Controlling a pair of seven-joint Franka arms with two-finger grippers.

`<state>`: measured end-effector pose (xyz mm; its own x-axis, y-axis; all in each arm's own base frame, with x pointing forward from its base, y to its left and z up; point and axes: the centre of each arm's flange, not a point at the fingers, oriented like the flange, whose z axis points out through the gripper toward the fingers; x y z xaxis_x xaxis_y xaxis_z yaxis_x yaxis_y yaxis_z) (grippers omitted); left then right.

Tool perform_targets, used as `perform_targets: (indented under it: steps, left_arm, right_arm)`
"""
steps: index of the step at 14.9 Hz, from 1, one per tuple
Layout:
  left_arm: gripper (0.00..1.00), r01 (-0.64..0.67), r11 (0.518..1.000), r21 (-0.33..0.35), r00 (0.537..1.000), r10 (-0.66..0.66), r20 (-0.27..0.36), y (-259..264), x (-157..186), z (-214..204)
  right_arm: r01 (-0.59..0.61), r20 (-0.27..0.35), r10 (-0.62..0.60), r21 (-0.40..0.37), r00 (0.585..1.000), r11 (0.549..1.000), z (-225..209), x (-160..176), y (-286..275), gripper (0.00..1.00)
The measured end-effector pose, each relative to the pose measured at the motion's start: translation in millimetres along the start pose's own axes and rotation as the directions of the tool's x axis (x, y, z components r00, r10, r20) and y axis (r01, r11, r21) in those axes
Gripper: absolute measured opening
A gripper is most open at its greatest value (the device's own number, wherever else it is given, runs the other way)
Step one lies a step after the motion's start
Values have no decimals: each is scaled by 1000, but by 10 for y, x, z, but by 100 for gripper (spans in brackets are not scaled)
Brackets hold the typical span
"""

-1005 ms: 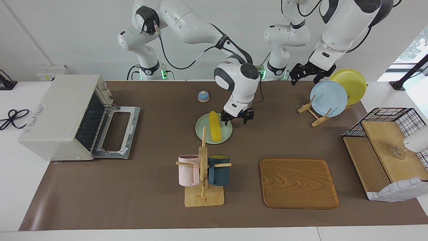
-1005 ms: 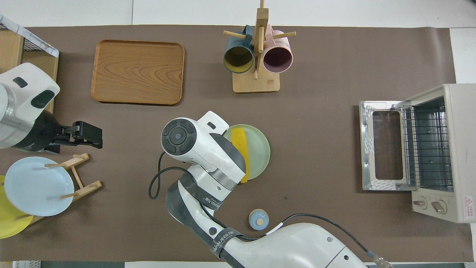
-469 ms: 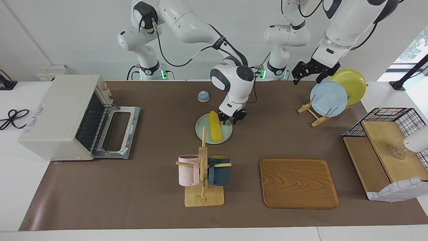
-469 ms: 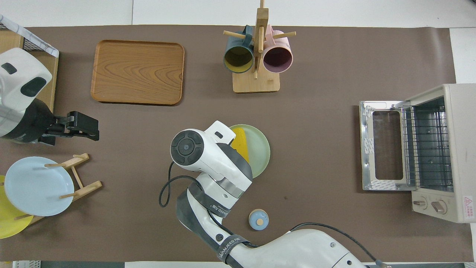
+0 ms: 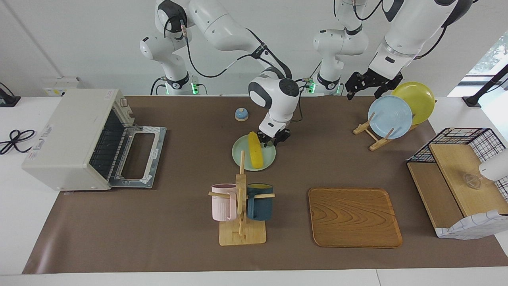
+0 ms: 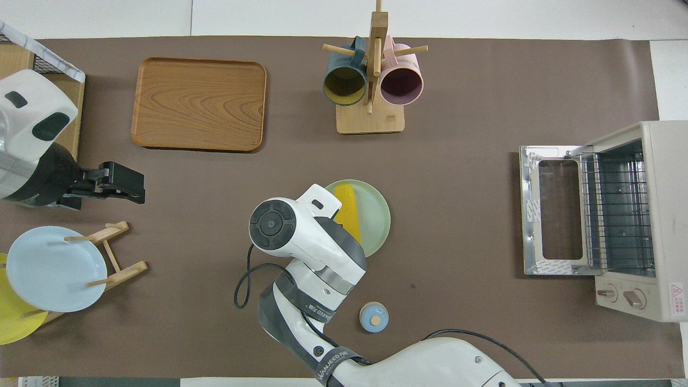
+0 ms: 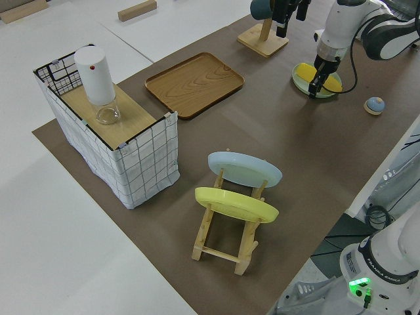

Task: Put corn in oven
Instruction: 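Lift the plate with the right gripper and slide it into the oven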

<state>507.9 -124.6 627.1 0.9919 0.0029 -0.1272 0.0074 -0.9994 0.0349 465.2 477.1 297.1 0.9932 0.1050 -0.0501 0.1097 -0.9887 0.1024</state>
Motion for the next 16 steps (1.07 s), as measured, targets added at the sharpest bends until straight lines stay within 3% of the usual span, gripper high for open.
perform_targets:
  steps: [2,3,5,7,11,16]
  left_arm:
    - [100,0,1000,0,1000,0,0,0,0,0]
    - [100,0,1000,0,1000,0,0,0,0,0]
    - [100,0,1000,0,1000,0,0,0,0,0]
    - [100,1,1000,0,1000,-1,0,-6,1,0]
    - [100,12,1000,-2,1000,-12,0,-61,15,-4]
    - [100,13,1000,-2,1000,-13,-1,-70,17,-5]
  right_arm:
    - [6,-5,-6,-2,1000,1000,-21,-15,-11,7]
    - [5,-8,-5,-1,1000,1000,-48,-16,-5,3]
    - [20,-30,-21,-19,999,1000,-99,-10,12,3]
    - [63,-58,-70,-123,996,990,-120,4,93,3]
    - [98,-6,-103,-259,995,961,-429,162,495,3]
    - [130,102,-107,-254,989,958,-1171,674,2303,3]
